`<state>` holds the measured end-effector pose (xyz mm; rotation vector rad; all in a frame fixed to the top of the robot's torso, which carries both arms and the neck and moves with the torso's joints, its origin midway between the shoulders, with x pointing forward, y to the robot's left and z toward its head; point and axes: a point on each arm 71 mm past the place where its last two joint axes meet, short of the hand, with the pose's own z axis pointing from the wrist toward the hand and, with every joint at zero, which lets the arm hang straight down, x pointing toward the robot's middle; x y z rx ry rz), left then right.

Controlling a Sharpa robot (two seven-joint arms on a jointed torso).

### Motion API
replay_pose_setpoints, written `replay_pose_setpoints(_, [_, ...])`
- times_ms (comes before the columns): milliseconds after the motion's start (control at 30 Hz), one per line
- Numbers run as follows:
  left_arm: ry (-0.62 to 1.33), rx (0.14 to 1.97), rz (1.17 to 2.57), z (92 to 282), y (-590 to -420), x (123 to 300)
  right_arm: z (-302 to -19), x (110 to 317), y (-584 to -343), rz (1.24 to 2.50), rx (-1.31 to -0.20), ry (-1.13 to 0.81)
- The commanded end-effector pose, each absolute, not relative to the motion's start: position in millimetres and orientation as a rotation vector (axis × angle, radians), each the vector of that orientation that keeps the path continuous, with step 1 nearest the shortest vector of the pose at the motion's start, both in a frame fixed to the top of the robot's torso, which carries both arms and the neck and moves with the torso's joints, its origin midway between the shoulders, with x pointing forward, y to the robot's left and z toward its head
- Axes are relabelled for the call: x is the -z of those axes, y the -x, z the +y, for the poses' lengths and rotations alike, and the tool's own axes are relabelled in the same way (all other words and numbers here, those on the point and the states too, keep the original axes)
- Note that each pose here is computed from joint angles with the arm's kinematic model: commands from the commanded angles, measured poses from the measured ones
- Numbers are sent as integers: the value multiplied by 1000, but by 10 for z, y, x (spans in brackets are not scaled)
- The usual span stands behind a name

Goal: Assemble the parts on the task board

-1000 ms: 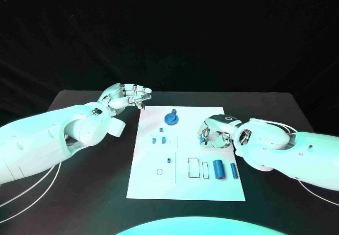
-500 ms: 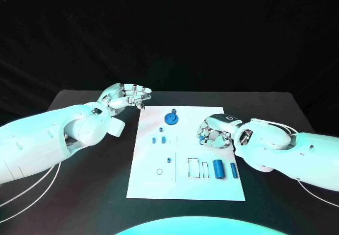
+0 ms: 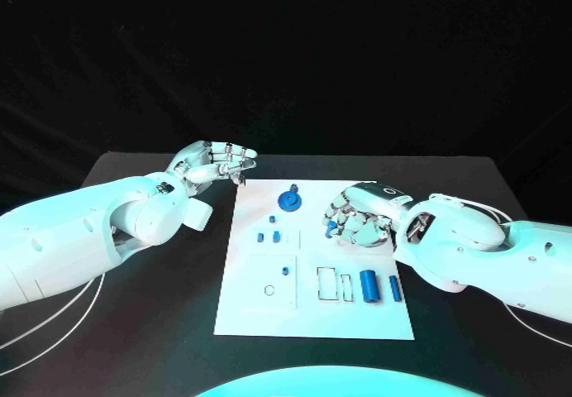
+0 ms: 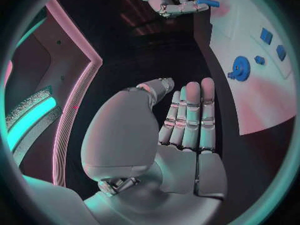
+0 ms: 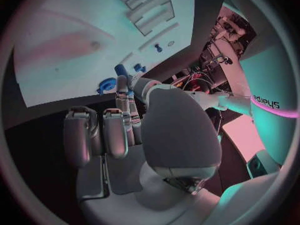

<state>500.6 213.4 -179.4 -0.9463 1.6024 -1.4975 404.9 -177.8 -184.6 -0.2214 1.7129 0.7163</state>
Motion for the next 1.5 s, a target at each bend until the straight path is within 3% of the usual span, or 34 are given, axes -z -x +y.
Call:
replay_pose_setpoints(33, [937,1514,1612,2106,-5003,1788,-1643,1807,-3983,1688,-790,226])
replay_pose_setpoints(300, [936,1518,1616,2085,-5006,1793,-1268,1875,-3818,1664,-910,290])
replay_pose_setpoints(633, [935,1522,1626,2047,-5007,1803,-863,2118,-3644,1674,-1026,345])
replay_pose_setpoints(967, [934,1519,1612,2048,-5011,1799,-760,2376,-3584,1728,-1040,355])
replay_pose_setpoints(1500, [934,1521,1617,2044,-5010,1802,-741,2522,-3609,1766,-995,388])
